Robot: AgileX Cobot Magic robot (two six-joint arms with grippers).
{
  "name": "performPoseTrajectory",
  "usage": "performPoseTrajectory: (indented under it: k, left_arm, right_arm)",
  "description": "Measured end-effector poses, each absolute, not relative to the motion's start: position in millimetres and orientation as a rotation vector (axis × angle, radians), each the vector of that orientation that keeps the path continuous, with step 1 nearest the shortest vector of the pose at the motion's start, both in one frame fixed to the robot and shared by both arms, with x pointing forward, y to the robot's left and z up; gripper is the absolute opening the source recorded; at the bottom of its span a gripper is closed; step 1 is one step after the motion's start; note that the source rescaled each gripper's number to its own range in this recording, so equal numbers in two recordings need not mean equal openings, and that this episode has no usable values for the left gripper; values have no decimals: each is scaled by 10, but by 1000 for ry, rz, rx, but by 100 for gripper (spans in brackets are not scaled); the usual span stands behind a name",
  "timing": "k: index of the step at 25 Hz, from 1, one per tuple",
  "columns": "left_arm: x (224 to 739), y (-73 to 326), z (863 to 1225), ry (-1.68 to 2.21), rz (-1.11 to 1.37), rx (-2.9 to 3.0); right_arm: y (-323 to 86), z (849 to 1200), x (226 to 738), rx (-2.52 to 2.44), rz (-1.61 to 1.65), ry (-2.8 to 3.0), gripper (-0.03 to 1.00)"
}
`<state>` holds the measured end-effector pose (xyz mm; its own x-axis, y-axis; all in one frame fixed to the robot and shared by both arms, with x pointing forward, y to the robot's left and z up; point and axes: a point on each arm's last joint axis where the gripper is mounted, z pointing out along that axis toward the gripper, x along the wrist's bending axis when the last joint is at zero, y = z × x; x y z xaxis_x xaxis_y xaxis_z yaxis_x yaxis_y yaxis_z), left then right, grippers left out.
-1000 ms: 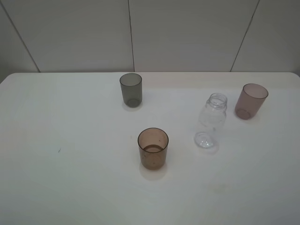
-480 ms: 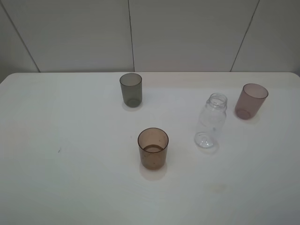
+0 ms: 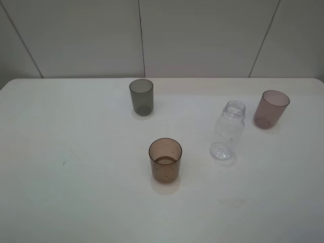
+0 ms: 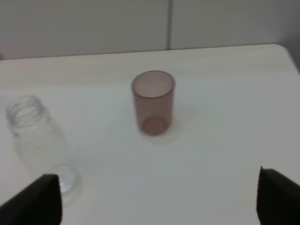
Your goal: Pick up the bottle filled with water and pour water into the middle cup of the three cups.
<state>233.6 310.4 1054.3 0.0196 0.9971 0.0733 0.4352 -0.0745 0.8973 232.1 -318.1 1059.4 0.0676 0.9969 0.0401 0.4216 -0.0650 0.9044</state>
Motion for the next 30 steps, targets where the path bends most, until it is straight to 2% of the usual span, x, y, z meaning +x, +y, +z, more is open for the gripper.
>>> performPoseTrajectory:
  k: [6,30]
  left_arm:
    - [2336,3104,10543,1495,1016,1596]
    - [2336,3104,10543,1495,1016,1596]
  right_arm:
    - [-3150,10592,2280,1719,820,1229,69]
    - [-3068,10579,2300,1659,846,1339,69]
